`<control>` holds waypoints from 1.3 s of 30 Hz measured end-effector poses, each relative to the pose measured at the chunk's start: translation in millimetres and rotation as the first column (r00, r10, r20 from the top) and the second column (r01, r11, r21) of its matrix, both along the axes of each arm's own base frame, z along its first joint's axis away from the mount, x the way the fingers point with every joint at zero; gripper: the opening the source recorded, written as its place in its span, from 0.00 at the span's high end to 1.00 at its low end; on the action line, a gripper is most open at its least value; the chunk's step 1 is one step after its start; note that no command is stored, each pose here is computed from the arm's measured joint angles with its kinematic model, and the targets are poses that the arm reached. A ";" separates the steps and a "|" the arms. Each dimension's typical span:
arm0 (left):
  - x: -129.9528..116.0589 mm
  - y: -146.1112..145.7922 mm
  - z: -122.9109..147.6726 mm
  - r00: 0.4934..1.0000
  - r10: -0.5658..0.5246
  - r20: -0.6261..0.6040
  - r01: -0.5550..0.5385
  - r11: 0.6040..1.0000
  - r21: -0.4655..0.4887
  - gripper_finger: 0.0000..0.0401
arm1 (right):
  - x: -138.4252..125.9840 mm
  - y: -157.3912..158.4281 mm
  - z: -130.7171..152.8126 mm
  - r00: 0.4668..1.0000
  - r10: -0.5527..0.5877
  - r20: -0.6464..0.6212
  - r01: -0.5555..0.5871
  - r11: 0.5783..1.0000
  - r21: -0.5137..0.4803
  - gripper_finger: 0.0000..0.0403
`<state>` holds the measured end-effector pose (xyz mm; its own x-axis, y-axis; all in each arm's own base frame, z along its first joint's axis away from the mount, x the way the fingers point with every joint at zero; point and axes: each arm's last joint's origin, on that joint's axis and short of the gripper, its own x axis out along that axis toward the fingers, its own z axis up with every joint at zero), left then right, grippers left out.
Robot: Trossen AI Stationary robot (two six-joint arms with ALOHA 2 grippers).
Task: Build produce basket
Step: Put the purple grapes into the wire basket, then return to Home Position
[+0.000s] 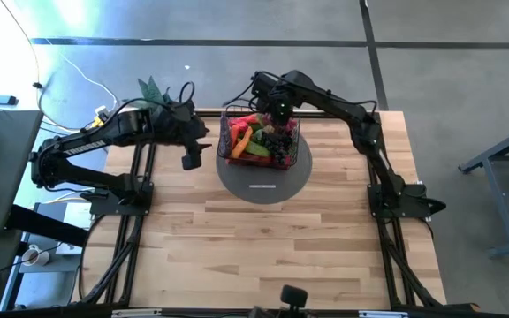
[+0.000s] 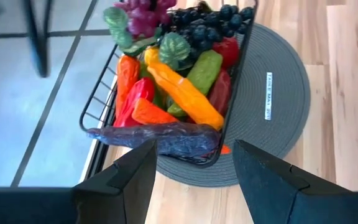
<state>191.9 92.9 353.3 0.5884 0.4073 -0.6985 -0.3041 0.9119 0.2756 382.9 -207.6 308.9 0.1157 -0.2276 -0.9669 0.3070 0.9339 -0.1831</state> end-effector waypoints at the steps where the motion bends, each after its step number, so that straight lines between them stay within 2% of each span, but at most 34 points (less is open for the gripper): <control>1: -0.5 0.9 0.0 1.000 0.010 0.003 -0.010 1.000 -0.004 0.50 | -0.1 -1.0 -1.5 1.000 0.015 -0.010 -0.015 1.000 0.001 0.92; 7: -1.4 2.8 0.0 0.999 0.034 0.011 -0.034 0.999 -0.017 0.50 | 0.8 -3.1 -3.7 0.996 0.081 -0.038 -0.082 0.996 -0.024 0.81; 18: -0.7 1.6 -0.1 0.999 0.030 0.037 -0.027 0.997 -0.066 0.50 | -1.3 -2.9 1.9 0.999 0.016 -0.033 -0.018 0.998 -0.059 0.53; 23: -0.6 1.4 -0.1 0.999 0.026 0.041 -0.023 0.997 -0.076 0.50 | -7.6 3.9 13.3 0.998 -0.058 -0.009 0.058 0.997 -0.050 0.51; 29: -4.9 -4.6 4.5 0.994 -0.030 0.106 0.046 0.987 -0.155 0.50 | -11.5 13.7 25.3 0.991 -0.128 0.030 0.129 0.991 -0.041 0.51; 35: -16.2 -12.9 12.8 0.983 -0.031 0.179 0.064 0.981 -0.182 0.50 | -7.2 29.4 32.0 0.987 -0.146 0.068 0.149 0.988 -0.038 0.51; 39: -26.0 -21.6 5.6 0.963 -0.027 0.268 0.079 0.980 -0.184 0.50 | -2.9 44.2 38.1 0.982 -0.152 0.109 0.156 0.987 -0.033 0.51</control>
<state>165.9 71.3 358.9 0.7785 0.2445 -0.5780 -0.2919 0.9564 0.0114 380.0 -163.4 347.0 0.1771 -0.2896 -0.9406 0.4662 0.8664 -0.1790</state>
